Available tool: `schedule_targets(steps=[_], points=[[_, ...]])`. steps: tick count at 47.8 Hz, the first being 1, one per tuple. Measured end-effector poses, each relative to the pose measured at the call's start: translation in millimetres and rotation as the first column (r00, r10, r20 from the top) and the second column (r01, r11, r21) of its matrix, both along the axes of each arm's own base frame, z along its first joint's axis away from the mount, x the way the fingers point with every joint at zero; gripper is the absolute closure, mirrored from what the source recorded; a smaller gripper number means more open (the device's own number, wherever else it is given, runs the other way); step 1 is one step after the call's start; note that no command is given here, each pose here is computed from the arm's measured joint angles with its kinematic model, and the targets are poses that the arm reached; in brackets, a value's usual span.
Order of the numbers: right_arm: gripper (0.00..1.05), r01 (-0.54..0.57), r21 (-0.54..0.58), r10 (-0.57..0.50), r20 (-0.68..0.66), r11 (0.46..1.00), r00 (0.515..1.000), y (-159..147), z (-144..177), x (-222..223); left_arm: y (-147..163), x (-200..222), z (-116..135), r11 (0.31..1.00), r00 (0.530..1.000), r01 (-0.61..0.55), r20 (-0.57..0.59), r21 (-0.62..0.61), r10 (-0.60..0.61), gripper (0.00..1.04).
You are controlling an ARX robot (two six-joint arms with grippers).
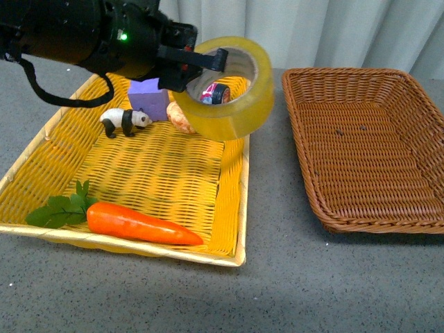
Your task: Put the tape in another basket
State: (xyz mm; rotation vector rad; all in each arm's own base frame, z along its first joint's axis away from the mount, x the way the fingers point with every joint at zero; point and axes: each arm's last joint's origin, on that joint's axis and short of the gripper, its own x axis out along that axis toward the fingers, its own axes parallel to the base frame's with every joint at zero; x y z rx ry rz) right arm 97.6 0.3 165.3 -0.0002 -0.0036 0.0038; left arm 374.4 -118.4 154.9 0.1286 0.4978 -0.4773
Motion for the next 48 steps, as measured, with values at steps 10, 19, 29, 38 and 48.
schedule_targets(steps=[10,19,29,38,48], points=[[0.09,0.0,0.0,0.0,0.0,1.0,1.0,0.0,0.0,0.0,-29.2,-2.8,11.9,0.97,0.969,0.201,0.117,0.137,-0.218,0.88],[0.09,0.0,0.0,0.0,0.0,1.0,1.0,0.0,0.0,0.0,-52.5,-2.5,22.7,0.925,0.913,0.306,0.204,0.227,-0.352,0.88],[0.09,0.0,0.0,0.0,0.0,1.0,1.0,0.0,0.0,0.0,-68.7,-7.0,13.6,0.831,0.831,0.448,0.189,0.328,-0.523,0.88],[0.09,0.0,0.0,0.0,0.0,1.0,1.0,0.0,0.0,0.0,-70.0,-8.3,12.7,0.802,0.804,0.473,0.191,0.365,-0.562,0.88],[0.09,0.0,0.0,0.0,0.0,1.0,1.0,0.0,0.0,0.0,-68.3,-11.4,9.3,0.796,0.799,0.461,0.208,0.392,-0.565,0.88]])
